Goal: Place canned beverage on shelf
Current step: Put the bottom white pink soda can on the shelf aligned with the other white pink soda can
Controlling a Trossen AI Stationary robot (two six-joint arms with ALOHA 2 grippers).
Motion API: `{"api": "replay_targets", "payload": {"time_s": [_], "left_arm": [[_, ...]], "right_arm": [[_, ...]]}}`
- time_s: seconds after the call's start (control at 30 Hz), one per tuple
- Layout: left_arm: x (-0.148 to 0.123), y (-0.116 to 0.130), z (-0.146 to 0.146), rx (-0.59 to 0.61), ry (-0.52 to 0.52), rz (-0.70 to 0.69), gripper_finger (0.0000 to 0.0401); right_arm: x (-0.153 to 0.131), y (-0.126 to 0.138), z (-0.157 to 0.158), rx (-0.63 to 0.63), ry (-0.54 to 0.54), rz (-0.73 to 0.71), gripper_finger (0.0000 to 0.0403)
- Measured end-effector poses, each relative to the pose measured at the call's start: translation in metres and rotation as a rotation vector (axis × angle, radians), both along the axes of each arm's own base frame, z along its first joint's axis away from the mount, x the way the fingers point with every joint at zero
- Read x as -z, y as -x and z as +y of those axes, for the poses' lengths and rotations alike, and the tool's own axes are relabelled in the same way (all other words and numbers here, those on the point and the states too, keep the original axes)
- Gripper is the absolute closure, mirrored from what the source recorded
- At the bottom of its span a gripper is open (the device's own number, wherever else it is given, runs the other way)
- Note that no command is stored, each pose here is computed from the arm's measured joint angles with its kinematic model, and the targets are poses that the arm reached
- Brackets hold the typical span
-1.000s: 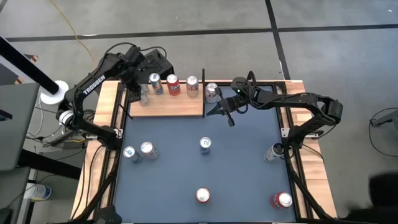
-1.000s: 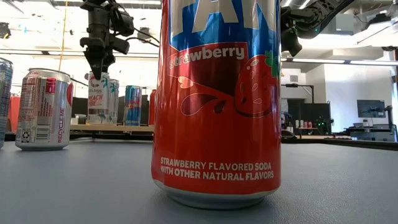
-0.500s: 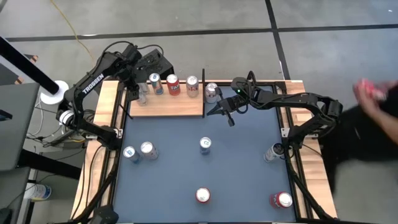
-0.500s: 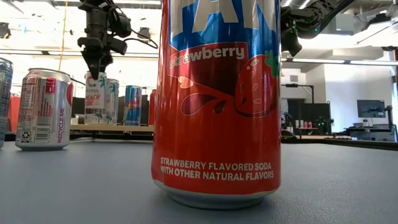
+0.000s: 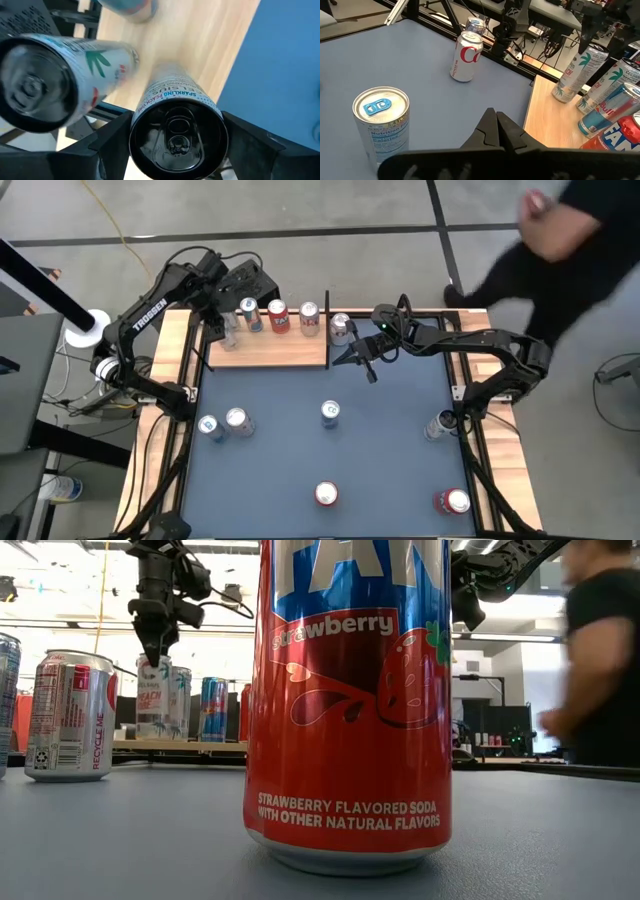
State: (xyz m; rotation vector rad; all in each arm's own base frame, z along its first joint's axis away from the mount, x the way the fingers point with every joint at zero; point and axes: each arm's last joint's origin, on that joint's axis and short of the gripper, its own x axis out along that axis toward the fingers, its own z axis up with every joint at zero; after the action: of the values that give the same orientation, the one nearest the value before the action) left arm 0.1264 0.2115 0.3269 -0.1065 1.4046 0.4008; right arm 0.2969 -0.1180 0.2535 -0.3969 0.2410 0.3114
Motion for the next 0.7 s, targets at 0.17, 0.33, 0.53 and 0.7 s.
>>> {"api": "replay_targets", "payload": {"time_s": [0.17, 0.33, 0.53, 0.7], "left_arm": [[0.0007, 0.0015, -0.0029, 0.015, 0.032, 0.013, 0.0131], [0.0006, 0.0012, -0.0023, 0.011, 0.026, 0.01, 0.013], [0.0004, 0.0021, -0.0017, -0.037, 0.006, 0.038, 0.0129], [0.0003, 0.0019, -0.0009, -0.039, -0.002, 0.036, 0.0129]], "right_arm": [[-0.0003, -0.0001, 0.0, -0.001, 0.004, -0.003, 0.0403], [-0.0004, -0.0001, -0.0001, -0.001, 0.004, -0.004, 0.0403], [-0.0004, -0.0001, -0.0001, -0.001, 0.004, -0.005, 0.0403], [-0.0004, -0.0001, -0.0001, -0.001, 0.004, -0.005, 0.0403]]}}
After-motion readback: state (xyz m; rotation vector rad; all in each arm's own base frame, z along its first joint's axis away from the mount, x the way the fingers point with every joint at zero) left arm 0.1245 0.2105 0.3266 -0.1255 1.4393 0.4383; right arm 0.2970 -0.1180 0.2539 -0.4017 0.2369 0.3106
